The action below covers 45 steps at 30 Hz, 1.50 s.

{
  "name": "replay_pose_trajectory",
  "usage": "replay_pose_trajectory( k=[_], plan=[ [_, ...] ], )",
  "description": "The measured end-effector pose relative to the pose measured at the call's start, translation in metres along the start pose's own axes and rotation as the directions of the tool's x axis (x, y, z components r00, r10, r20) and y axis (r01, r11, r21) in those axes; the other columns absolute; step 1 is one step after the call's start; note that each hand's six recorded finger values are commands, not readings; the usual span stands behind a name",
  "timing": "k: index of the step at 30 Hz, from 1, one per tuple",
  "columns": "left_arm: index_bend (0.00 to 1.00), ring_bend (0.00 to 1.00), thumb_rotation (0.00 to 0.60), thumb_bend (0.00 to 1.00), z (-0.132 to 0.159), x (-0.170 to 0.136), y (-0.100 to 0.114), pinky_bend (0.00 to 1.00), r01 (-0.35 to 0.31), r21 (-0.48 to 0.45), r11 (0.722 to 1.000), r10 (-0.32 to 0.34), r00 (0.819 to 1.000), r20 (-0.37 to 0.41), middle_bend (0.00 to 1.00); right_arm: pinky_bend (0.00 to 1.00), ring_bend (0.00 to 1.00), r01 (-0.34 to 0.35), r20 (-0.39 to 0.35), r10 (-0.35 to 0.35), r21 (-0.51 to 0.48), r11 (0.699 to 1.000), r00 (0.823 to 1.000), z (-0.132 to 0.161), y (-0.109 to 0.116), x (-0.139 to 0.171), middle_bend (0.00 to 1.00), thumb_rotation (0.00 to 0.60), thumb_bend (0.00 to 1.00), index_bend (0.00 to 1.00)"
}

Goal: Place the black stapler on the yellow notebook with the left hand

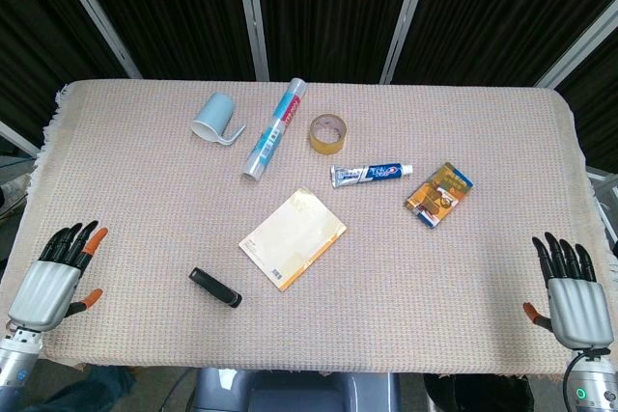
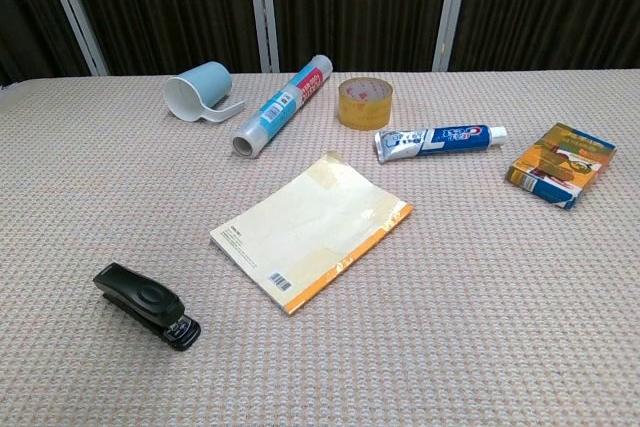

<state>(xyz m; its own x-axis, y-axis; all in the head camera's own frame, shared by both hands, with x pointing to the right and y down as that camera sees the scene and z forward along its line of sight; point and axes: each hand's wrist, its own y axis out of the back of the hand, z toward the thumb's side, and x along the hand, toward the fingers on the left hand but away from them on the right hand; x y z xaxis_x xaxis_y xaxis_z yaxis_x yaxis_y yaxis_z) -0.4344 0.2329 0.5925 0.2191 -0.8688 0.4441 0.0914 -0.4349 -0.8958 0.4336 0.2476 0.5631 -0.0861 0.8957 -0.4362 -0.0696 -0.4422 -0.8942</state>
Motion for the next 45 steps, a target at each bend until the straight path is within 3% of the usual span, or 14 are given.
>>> replay_pose_trajectory(
  k=[7, 11, 14, 21, 34, 38, 45],
  plan=[
    [0.00, 0.00, 0.600, 0.19, 0.005, 0.005, -0.010, 0.10, 0.036, -0.003, 0.999, -0.036, 0.999, 0.022, 0.00, 0.00, 0.00, -0.001, -0.004, 0.001, -0.004, 1.000, 1.000, 0.000, 0.000, 0.001, 0.00, 0.600, 0.12, 0.00],
    [0.00, 0.00, 0.600, 0.19, 0.020, 0.015, -0.022, 0.11, 0.073, -0.020, 0.997, -0.072, 0.994, 0.077, 0.00, 0.00, 0.00, 0.007, -0.006, -0.007, -0.009, 1.000, 1.000, 0.000, 0.003, 0.004, 0.00, 0.600, 0.11, 0.00],
    [0.00, 0.00, 0.600, 0.19, 0.041, 0.028, -0.032, 0.12, 0.104, -0.044, 0.994, -0.096, 0.984, 0.151, 0.01, 0.00, 0.00, 0.016, -0.006, -0.016, -0.017, 1.000, 1.000, -0.001, 0.005, 0.007, 0.00, 0.600, 0.11, 0.00],
    [0.02, 0.08, 0.600, 0.22, 0.095, 0.058, -0.060, 0.15, 0.177, -0.082, 0.981, -0.142, 0.935, 0.324, 0.11, 0.00, 0.00, 0.016, -0.006, -0.016, -0.021, 1.000, 1.000, -0.002, 0.006, 0.005, 0.00, 0.600, 0.11, 0.00],
    [0.16, 0.20, 0.600, 0.30, 0.163, 0.085, -0.077, 0.22, 0.226, -0.136, 0.965, -0.134, 0.865, 0.484, 0.26, 0.00, 0.00, 0.033, -0.006, -0.033, -0.030, 0.999, 0.999, -0.003, 0.010, 0.010, 0.00, 0.600, 0.11, 0.00],
    [0.22, 0.27, 0.600, 0.35, 0.169, 0.082, -0.082, 0.27, 0.236, -0.120, 0.964, -0.147, 0.854, 0.499, 0.35, 0.00, 0.00, 0.040, -0.002, -0.040, -0.037, 0.999, 0.999, -0.005, 0.013, 0.010, 0.00, 0.600, 0.12, 0.00],
    [0.38, 0.44, 0.600, 0.40, 0.168, 0.082, -0.088, 0.40, 0.253, -0.108, 0.961, -0.171, 0.857, 0.487, 0.54, 0.00, 0.00, 0.053, 0.001, -0.053, -0.043, 0.998, 0.999, -0.007, 0.016, 0.012, 0.00, 0.600, 0.12, 0.00]
  ],
)
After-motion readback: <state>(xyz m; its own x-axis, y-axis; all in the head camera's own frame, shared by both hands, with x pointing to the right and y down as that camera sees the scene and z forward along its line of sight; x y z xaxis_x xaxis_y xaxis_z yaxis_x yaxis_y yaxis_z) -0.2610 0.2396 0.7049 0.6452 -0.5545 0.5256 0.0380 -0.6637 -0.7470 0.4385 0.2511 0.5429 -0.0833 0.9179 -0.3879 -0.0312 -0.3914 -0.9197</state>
